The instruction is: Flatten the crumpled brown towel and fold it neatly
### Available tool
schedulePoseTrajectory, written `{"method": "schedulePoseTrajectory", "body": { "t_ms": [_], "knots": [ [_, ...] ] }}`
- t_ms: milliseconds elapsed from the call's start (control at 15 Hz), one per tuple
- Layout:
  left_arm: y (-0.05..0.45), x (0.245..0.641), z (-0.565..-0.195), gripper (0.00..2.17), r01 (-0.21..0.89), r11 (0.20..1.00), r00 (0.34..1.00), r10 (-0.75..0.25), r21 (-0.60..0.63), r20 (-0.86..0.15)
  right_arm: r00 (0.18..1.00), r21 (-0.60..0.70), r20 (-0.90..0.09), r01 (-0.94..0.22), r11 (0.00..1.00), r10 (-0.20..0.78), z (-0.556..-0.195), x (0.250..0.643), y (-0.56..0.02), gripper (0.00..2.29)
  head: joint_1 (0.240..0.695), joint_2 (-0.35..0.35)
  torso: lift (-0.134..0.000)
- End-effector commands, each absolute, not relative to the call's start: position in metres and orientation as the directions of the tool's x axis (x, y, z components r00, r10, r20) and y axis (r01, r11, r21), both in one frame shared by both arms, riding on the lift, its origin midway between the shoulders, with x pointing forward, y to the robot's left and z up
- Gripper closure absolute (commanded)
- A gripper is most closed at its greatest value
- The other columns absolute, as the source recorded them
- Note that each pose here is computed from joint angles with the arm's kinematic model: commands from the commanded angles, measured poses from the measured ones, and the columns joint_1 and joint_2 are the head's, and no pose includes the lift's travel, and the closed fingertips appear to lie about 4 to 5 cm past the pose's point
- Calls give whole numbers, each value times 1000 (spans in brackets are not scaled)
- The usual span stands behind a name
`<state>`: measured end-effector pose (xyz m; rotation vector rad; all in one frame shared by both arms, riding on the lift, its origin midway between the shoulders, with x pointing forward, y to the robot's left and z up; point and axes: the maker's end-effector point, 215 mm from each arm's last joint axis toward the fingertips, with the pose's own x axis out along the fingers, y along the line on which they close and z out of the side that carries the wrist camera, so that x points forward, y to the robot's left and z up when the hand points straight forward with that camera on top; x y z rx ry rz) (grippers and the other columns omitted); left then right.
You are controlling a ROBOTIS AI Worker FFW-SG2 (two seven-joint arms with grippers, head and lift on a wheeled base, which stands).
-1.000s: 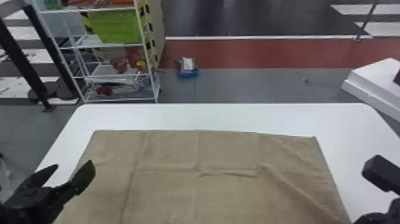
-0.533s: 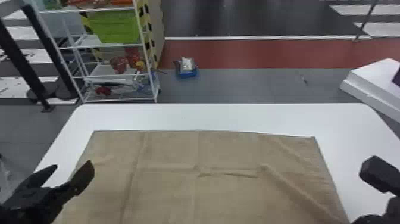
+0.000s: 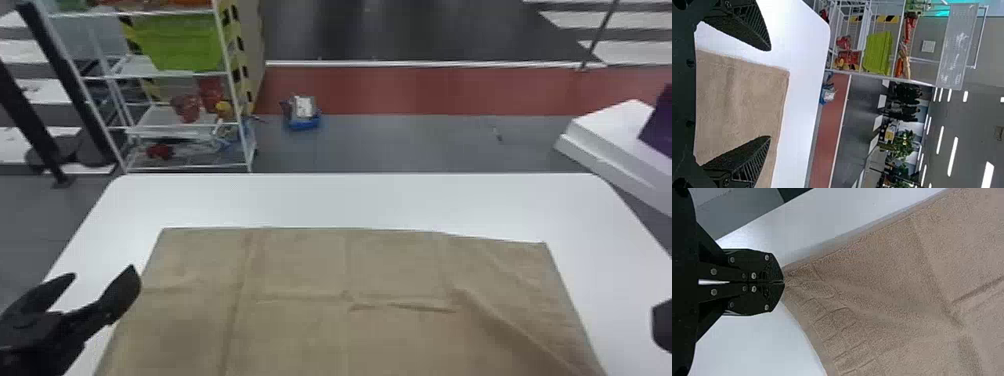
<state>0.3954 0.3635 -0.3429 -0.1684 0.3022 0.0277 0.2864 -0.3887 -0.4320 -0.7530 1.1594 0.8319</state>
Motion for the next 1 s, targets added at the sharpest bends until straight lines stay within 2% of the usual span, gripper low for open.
{"method": "schedulePoseTrajectory", "body": {
  "t_ms": [0,267,467,533,600,667,933],
  "knots": [
    [363,398,-343,90,-53,985,955,2,-166,-295,187,-94,-973,-859,504,138,-429,282,-416,1264,695,-37,-124],
    [363,398,-346,90,-56,984,954,3,-169,-299,157,-94,-982,-886,454,104,-444,276,-440,1264,695,-95,-124],
    [364,398,-345,90,-56,984,955,4,-167,-298,154,-93,-984,-879,467,95,-446,278,-451,1231,695,-133,-124],
    [364,398,-345,90,-56,985,954,4,-166,-299,157,-93,-983,-877,471,98,-445,278,-451,856,695,-140,-124],
    [363,399,-345,90,-54,984,954,1,-167,-298,172,-100,-980,-868,486,105,-440,280,-454,343,695,-148,-124],
    [363,399,-345,90,-54,984,954,1,-167,-298,197,-108,-973,-854,509,124,-430,285,-459,107,695,-149,-124],
    [359,400,-345,90,-48,984,954,-5,-171,-298,354,-118,-881,-807,579,314,-375,307,-448,60,695,-158,-124]
  ]
}}
